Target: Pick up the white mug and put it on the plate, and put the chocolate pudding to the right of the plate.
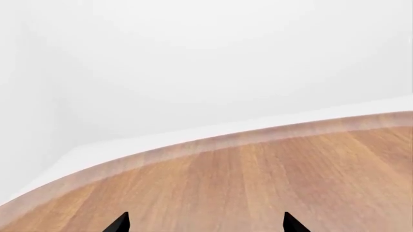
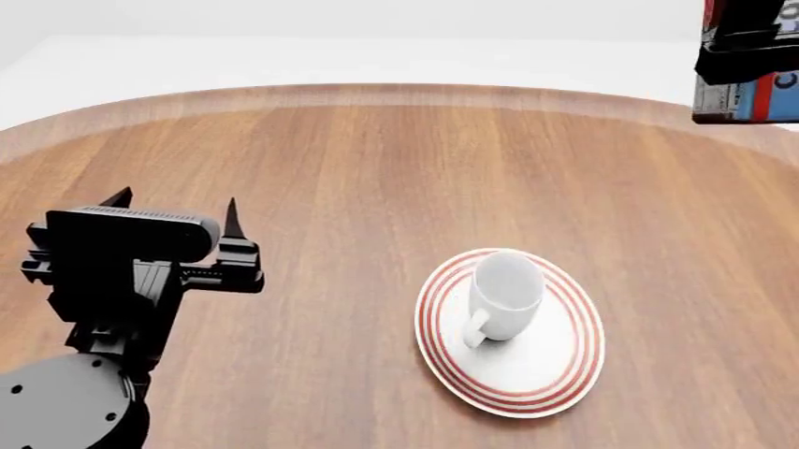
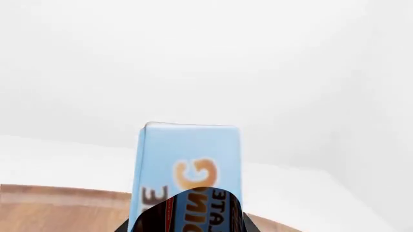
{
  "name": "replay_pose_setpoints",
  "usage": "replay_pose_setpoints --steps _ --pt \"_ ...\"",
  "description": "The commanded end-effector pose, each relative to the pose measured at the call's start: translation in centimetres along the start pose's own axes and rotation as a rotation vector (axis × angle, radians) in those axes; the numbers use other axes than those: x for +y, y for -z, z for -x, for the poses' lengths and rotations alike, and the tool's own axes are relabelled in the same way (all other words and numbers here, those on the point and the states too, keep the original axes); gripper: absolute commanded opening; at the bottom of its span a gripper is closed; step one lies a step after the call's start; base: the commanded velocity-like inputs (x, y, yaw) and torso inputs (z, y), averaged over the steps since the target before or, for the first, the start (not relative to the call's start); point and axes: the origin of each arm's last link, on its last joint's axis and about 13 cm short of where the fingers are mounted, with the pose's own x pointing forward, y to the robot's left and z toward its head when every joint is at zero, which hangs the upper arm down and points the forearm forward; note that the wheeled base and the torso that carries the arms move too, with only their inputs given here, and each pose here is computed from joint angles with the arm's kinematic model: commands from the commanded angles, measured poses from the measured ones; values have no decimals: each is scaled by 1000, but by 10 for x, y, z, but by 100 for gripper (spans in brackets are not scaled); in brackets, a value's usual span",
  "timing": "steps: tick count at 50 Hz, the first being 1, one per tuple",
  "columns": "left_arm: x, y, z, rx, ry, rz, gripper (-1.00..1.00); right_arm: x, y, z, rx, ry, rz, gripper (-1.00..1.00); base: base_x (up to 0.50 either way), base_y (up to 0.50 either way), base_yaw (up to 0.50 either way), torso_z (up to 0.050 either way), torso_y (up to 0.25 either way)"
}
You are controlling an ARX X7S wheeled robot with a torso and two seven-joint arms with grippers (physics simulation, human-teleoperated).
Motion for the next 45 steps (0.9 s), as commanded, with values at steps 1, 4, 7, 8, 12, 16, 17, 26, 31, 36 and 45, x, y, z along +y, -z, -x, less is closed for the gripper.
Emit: replay_pose_setpoints --steps 1,4,7,8,12,16,17,26,31,36,45 --pt "-4 -4 -3 -23 31 2 100 -16 -7 -41 140 -96 128 -100 0 0 0 0 0" --pt "-4 -3 -3 -22 33 3 100 -21 -6 -45 124 -179 189 -100 0 0 0 0 0" --pt "-5 -3 -3 -19 33 3 100 -27 -8 -52 223 -193 275 -100 0 0 0 0 0" --pt "-5 -2 -4 -19 34 2 100 -31 -10 -55 244 -188 298 -100 0 0 0 0 0" --pt "-5 -2 -4 -19 34 1 100 -36 -10 -60 281 -206 332 -100 0 0 0 0 0" --pt "-5 -2 -3 -18 35 2 100 -33 -4 -62 305 -273 350 -100 0 0 0 0 0" --pt "-5 -1 -3 -16 34 3 100 -33 -1 -64 314 -264 336 -100 0 0 0 0 0" --pt "-5 1 -4 -11 35 4 100 -33 21 -77 373 -223 224 -100 0 0 0 0 0" --pt "-5 1 -4 -11 35 5 100 -33 32 -80 405 -196 169 -100 0 0 0 0 0" --pt "-5 3 -4 -7 35 6 100 -32 48 -80 437 -169 121 -100 0 0 0 0 0" --pt "-6 4 -3 -4 37 8 100 -36 62 -75 471 -147 47 -100 0 0 0 0 1"
